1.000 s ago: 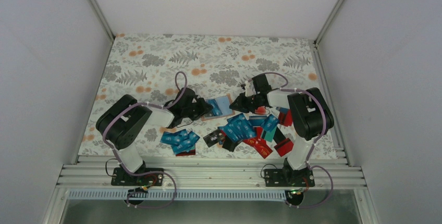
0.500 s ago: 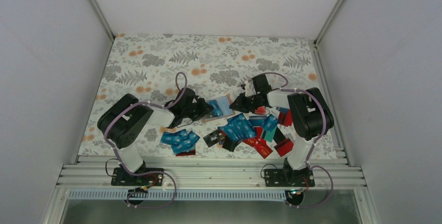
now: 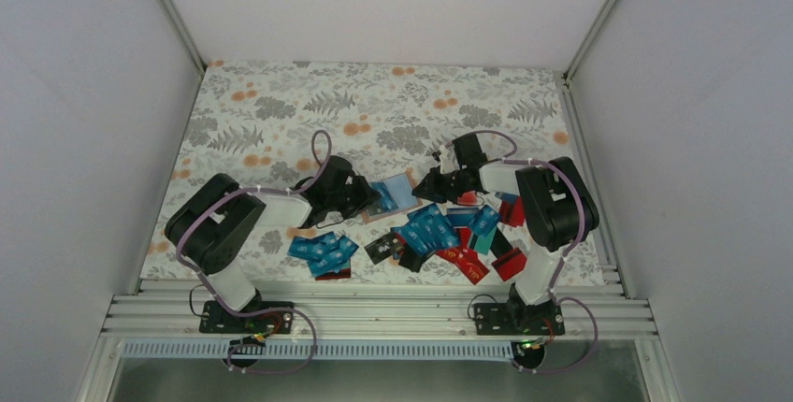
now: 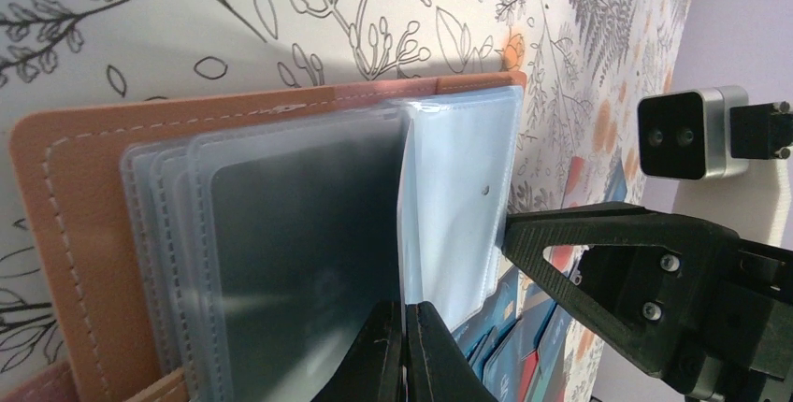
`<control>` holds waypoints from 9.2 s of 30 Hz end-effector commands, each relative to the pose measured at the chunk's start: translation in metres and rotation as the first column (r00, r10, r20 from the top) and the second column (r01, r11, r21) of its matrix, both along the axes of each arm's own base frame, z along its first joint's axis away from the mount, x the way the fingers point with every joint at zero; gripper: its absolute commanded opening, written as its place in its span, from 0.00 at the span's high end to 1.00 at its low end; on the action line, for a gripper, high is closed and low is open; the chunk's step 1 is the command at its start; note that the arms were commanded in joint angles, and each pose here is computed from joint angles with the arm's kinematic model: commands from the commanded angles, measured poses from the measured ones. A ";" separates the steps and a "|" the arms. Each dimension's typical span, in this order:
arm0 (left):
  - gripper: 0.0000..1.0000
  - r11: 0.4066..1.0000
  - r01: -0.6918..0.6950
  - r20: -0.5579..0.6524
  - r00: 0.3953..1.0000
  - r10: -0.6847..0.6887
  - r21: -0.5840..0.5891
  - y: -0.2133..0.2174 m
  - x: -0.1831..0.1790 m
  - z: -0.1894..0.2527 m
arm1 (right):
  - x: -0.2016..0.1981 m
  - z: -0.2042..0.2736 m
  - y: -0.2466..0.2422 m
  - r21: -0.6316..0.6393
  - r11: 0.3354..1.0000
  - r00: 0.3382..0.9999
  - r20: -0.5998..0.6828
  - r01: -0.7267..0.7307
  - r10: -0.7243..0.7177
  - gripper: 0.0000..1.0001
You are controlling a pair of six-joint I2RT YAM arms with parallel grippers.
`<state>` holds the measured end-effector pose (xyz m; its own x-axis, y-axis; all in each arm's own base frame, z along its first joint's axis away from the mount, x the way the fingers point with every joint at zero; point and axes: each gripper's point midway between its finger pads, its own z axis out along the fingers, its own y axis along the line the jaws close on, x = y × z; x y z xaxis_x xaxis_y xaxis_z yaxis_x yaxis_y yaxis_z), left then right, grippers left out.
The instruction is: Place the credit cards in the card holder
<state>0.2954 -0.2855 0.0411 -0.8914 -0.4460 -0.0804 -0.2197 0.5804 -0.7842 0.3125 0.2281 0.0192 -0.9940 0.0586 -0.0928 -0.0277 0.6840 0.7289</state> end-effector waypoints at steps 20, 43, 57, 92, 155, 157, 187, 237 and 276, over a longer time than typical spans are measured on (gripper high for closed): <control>0.98 1.000 -0.010 -0.092 0.996 0.008 -0.016 -0.014 -0.003 -0.016 | -0.019 -0.029 -0.007 -0.058 0.998 0.997 -0.079 -0.024 0.020 0.87; 0.98 0.979 0.186 -0.067 0.981 -0.180 0.086 -0.023 -0.007 -0.038 | 0.002 -0.024 -0.006 -0.098 0.995 0.999 -0.036 -0.027 0.024 0.88; 0.98 0.972 0.226 -0.037 0.974 -0.224 0.065 -0.035 0.000 -0.043 | 0.000 -0.027 -0.005 -0.088 0.996 0.998 -0.053 -0.028 0.023 0.90; 0.31 0.908 0.299 -0.042 0.953 -0.300 0.292 -0.019 -0.008 -0.013 | 0.009 0.037 -0.006 -0.061 0.997 0.995 0.091 -0.043 0.048 0.58; 0.98 0.844 0.240 -0.028 0.966 -0.258 0.479 -0.006 0.001 -0.007 | -0.020 0.049 0.061 0.128 0.960 0.968 0.068 -0.248 0.241 0.56; 0.98 0.844 0.222 -0.014 0.969 -0.247 0.488 -0.002 0.001 0.002 | -0.022 0.051 0.066 0.125 0.959 0.966 0.068 -0.254 0.248 0.56; 0.84 0.848 0.266 0.211 0.894 -0.395 0.459 0.006 -0.072 0.073 | -0.054 0.075 0.065 -0.119 0.973 0.968 0.133 -0.198 0.214 0.51; 0.59 0.831 0.345 0.177 0.873 -0.455 0.435 -0.056 -0.089 0.053 | -0.162 -0.047 -0.053 -0.711 0.680 0.984 -0.131 -0.180 0.123 0.63; 0.59 0.845 0.236 0.183 0.915 -0.359 0.480 -0.004 -0.093 0.058 | -0.223 -0.041 -0.043 -0.690 0.639 0.940 -0.229 -0.339 0.252 0.61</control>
<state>0.2005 -0.2962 0.0961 -0.9011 -0.0028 -0.4337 0.2084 0.8742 -0.4386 0.1554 0.2442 0.0090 -0.9607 -0.2350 -0.1475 -0.2591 0.9500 0.1741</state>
